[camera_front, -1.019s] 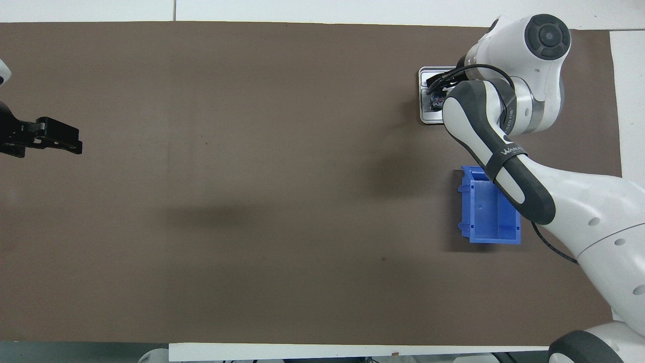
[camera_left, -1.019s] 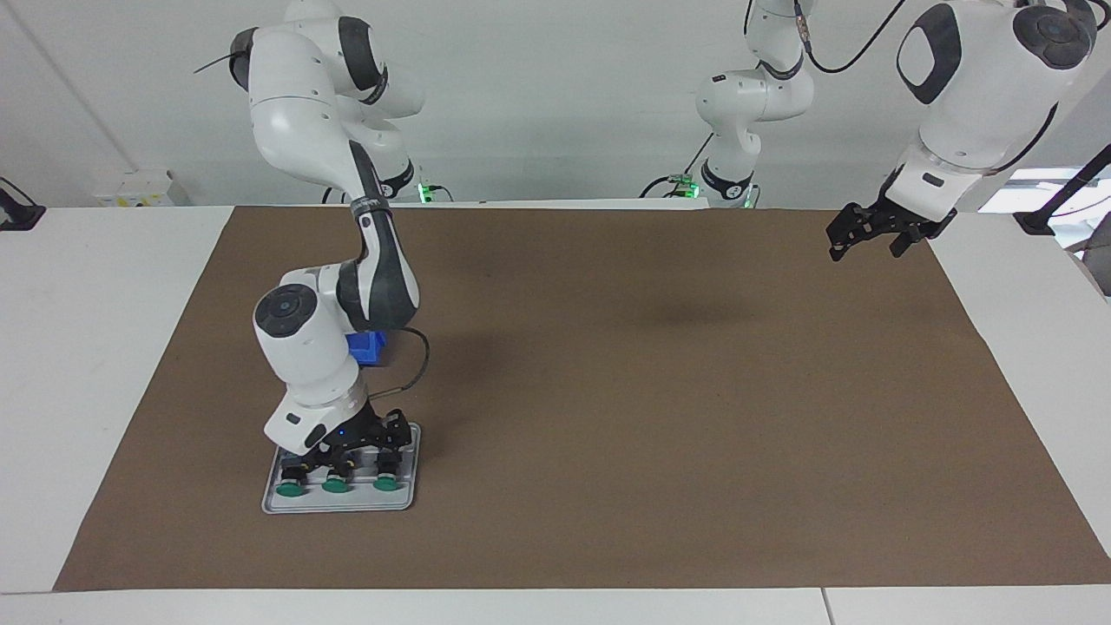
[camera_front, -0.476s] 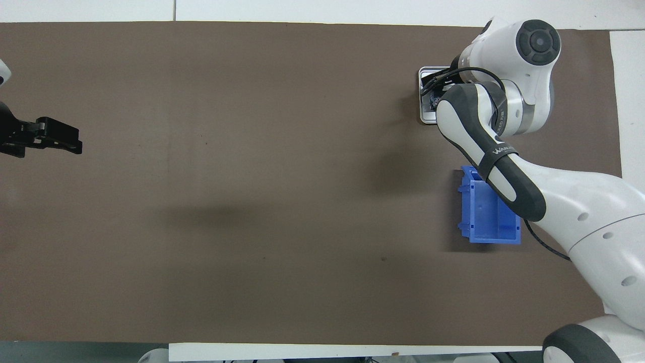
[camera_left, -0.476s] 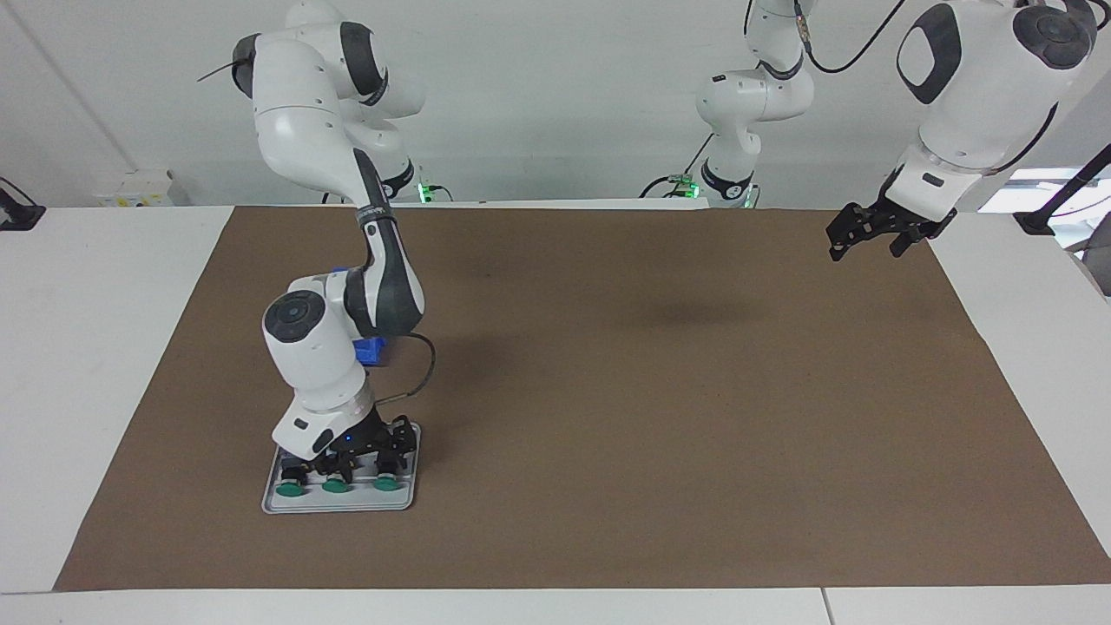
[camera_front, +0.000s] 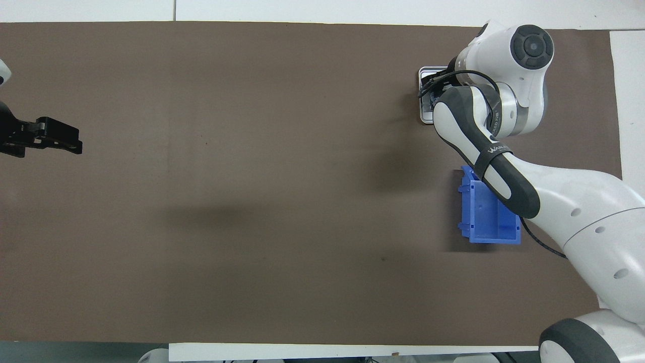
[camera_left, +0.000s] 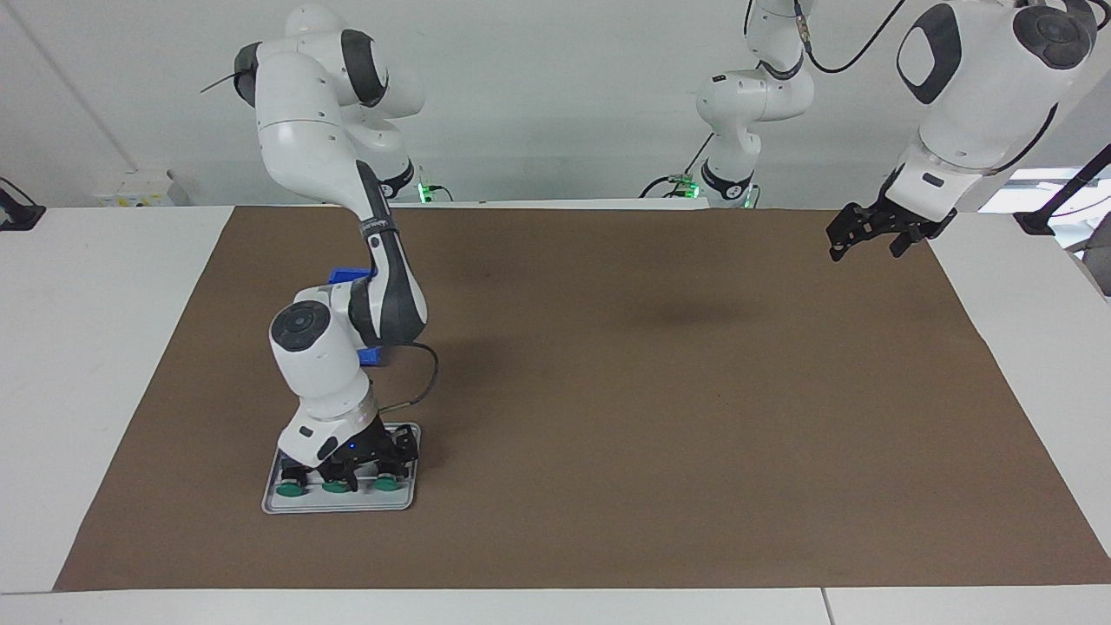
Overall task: Place and press button with both arms
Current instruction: 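Close the right gripper on the green button, then lift the button and carry it toward the table center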
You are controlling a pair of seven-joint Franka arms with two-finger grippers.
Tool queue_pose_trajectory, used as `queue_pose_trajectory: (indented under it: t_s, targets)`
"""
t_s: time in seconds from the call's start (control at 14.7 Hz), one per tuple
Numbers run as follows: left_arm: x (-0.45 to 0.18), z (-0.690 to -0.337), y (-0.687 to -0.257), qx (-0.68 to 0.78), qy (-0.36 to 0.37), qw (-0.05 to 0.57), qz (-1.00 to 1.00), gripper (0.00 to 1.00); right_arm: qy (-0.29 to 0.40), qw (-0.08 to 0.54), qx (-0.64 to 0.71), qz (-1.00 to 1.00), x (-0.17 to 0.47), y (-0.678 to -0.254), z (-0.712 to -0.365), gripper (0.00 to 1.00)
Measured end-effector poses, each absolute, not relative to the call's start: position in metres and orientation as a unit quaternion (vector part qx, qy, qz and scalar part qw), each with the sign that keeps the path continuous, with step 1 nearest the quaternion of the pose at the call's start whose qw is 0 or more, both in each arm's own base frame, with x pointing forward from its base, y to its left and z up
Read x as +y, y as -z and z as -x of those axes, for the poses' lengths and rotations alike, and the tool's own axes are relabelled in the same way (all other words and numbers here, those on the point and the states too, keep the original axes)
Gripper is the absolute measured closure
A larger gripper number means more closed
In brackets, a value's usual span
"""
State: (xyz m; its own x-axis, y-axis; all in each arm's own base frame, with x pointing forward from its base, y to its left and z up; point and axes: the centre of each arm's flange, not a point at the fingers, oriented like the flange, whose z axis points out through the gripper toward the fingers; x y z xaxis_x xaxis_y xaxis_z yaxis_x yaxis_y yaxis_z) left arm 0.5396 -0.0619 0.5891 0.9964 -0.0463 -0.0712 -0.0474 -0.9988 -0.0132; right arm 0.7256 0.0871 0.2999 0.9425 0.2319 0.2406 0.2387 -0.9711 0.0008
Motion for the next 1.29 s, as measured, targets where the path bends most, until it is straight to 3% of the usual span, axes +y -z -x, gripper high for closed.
queue_pose_trajectory:
  t_s: [0.61,0.75,0.88,1.02,1.29]
  targets:
    - [-0.0619,-0.5396,-0.5891,0.023,-0.035,0.007,0.999,0.0,0.121,0.014,-0.119,0.985,0.0872,-0.3,-0.7257,0.32]
    - [-0.0619,-0.5396,-0.5891,0.023,-0.035,0.007,0.999,0.0,0.12,0.014,-0.119,0.985,0.0872,-0.2997,-0.7257,0.36]
    - [-0.0619,-0.5396,-0.5891,0.023,-0.035,0.007,0.999,0.0,0.12,0.014,-0.119,0.985,0.0873,-0.2995,-0.7256,0.53]
    - [-0.0619,-0.5396,-0.5891,0.023,-0.035,0.007,0.999,0.0,0.121,0.014,-0.119,0.985,0.0873,-0.3001,-0.7257,0.59]
    - [-0.0619,-0.5396,-0.5891,0.023,-0.035,0.007,0.999,0.0,0.121,0.014,-0.12,0.985,0.0874,-0.3003,-0.7258,0.6]
